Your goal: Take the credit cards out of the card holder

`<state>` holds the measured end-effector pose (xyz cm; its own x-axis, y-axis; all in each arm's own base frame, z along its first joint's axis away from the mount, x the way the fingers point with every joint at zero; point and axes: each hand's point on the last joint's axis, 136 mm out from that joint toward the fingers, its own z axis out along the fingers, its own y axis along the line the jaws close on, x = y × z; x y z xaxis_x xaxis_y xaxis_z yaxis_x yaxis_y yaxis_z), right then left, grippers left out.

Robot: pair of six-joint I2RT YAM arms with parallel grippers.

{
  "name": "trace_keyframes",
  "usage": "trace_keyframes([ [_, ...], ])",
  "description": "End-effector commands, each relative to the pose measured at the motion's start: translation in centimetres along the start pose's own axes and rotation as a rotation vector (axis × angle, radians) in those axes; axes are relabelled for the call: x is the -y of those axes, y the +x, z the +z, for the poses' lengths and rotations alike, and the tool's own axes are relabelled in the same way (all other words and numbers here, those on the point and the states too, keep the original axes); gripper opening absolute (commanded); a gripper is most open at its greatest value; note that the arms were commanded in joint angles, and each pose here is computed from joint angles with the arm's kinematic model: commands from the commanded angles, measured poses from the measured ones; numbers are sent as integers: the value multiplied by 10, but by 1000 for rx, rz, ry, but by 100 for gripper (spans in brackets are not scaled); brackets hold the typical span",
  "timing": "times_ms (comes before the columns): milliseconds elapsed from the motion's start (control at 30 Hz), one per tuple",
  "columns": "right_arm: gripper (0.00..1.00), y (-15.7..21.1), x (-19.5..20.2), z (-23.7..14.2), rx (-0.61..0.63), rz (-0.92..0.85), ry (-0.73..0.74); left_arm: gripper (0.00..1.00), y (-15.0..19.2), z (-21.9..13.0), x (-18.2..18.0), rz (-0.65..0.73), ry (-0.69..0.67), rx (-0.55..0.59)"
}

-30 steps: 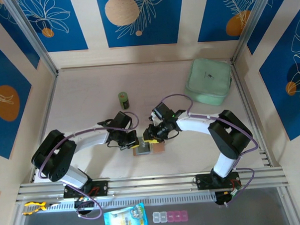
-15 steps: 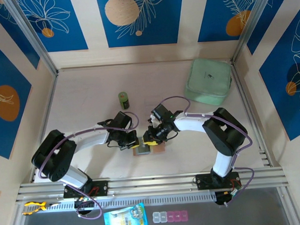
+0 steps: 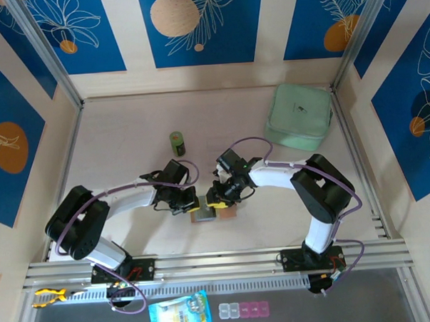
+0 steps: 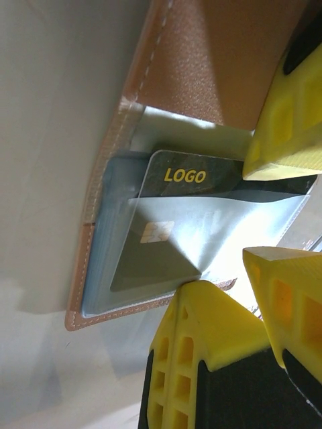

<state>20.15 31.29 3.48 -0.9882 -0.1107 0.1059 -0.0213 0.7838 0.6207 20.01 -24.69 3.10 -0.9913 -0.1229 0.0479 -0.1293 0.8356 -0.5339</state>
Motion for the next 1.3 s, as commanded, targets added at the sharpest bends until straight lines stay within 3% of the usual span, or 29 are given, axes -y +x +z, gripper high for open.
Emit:
trace_keyframes([
  [0, 34, 3, -1, -8, 14, -16, 28, 6, 6, 3, -15, -7, -64, -13],
  [500, 34, 3, 1, -13, 27, -32, 54, 6, 4, 1, -12, 0, -56, -4],
  [800, 34, 4, -12, -21, 43, -36, -42, 6, -2, -11, 6, 25, -9, 27],
  [1267, 34, 7, 10, -18, 26, 29, -24, 6, 6, -4, 32, 76, 21, -10],
])
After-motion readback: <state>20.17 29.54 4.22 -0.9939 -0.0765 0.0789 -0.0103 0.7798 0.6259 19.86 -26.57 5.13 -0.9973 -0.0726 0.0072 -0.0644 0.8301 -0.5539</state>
